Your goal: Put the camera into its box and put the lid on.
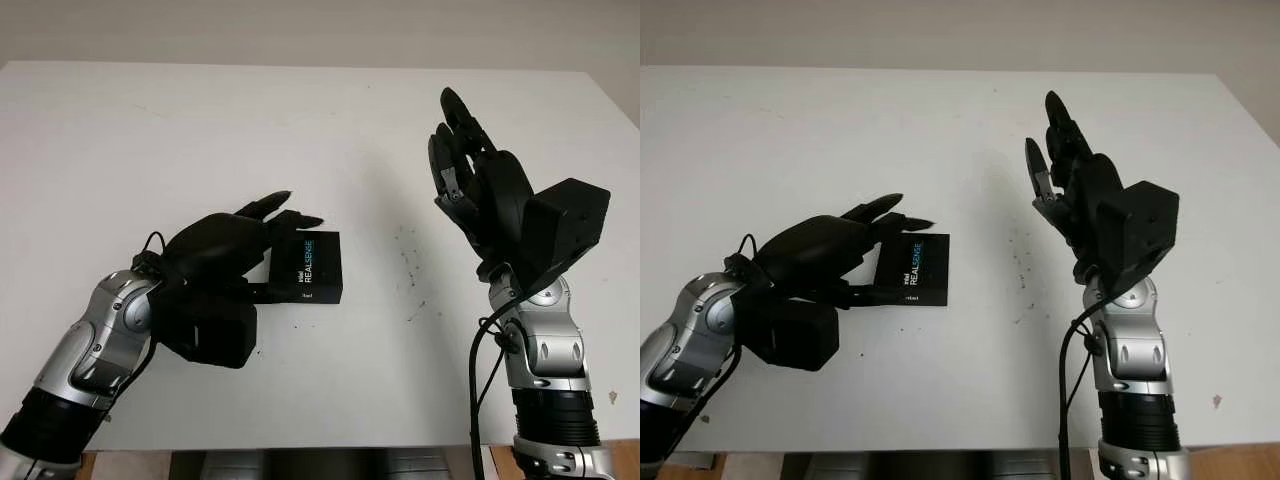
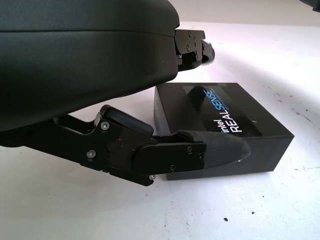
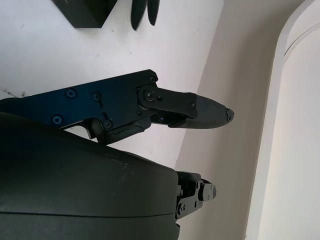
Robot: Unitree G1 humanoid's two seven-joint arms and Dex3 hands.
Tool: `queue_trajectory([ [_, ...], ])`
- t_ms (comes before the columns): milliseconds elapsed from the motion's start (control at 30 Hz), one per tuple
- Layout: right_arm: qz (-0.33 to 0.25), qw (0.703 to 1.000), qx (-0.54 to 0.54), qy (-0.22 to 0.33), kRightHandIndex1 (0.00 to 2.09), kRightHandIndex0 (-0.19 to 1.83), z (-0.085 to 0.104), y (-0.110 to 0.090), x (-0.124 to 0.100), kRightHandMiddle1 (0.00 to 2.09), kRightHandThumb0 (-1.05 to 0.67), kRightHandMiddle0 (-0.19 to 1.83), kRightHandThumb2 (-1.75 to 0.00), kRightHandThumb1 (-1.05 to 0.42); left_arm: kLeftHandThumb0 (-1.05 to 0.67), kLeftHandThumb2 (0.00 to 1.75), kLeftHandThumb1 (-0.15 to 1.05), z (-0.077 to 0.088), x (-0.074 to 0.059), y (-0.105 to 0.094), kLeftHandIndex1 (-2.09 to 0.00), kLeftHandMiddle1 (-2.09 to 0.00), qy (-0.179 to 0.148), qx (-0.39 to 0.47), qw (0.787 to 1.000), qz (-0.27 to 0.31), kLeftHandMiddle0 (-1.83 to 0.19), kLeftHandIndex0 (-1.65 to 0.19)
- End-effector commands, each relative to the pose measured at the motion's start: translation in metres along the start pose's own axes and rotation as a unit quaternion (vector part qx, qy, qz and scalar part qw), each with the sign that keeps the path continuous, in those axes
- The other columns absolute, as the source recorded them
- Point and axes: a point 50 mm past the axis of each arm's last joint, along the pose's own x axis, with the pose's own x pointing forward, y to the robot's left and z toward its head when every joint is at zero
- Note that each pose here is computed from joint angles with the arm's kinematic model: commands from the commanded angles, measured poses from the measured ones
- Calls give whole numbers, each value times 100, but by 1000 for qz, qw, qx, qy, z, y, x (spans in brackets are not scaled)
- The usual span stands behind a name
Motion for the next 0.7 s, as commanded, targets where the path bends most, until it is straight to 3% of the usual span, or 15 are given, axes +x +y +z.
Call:
queue_trajectory([
  [0,-1,1000,-2,-6,5,-2,3,-1,-1,0,-59,6,-53,-105,-79,57,105,1,0,-2,-1,0,-2,-16,1000,-10,19,19],
  [167,8,1000,-1,-7,5,-2,2,-1,-2,0,-62,5,-52,-105,-80,61,105,-3,0,-7,0,0,-2,-82,996,-32,19,19],
  [300,13,1000,11,-5,4,-3,2,0,-1,0,-61,5,-51,-105,-79,61,105,-6,-2,-2,0,0,-4,-128,992,-17,19,19],
  [433,20,1000,14,-10,5,-3,4,3,0,0,-60,5,-51,-105,-77,59,105,-13,-8,18,0,0,-31,-262,963,63,19,19],
  [667,33,999,19,-8,3,-5,6,12,1,0,-57,0,-57,-105,-76,63,105,-24,-13,40,0,0,-54,-364,908,199,19,19],
])
